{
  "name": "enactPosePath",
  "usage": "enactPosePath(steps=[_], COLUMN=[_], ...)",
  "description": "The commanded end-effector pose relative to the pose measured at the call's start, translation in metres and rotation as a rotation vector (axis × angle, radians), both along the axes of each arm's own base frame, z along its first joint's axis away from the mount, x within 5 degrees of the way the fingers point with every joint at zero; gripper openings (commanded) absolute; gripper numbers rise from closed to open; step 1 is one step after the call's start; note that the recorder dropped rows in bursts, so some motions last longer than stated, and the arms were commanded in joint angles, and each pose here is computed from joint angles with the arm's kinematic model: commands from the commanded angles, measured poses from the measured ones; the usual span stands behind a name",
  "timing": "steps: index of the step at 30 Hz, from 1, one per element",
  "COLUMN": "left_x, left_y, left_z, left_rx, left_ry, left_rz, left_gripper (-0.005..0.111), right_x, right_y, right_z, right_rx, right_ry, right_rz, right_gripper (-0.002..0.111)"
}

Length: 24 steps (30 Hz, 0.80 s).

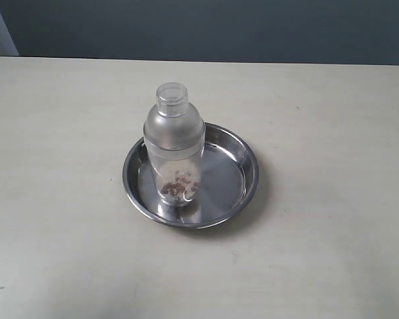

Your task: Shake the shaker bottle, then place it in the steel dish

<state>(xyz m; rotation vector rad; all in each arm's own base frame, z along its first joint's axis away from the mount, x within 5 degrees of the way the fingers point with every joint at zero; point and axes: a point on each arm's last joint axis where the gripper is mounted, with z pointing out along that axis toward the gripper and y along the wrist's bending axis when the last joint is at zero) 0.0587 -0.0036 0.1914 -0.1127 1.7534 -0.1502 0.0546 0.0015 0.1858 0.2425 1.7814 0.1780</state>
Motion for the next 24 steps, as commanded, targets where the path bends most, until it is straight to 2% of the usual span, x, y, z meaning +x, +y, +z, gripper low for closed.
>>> enactPosePath(steps=[1, 24], left_x=[0.0001, 0.0001], left_y=[0.0005, 0.0000], left_z=[0.0011, 0.0010], left_rx=[-0.002, -0.030], left_ry=[-0.027, -0.026], left_rz=[0.008, 0.006], left_gripper=[0.000, 0.000], right_x=[-0.0001, -0.0001], right_y=[0.0000, 0.0000], right_z=[0.0002, 0.0002], right_rx=[-0.007, -0.007], right_ry=[-0.010, -0.010], right_rz=[0.003, 0.003], right_gripper=[-0.001, -0.001])
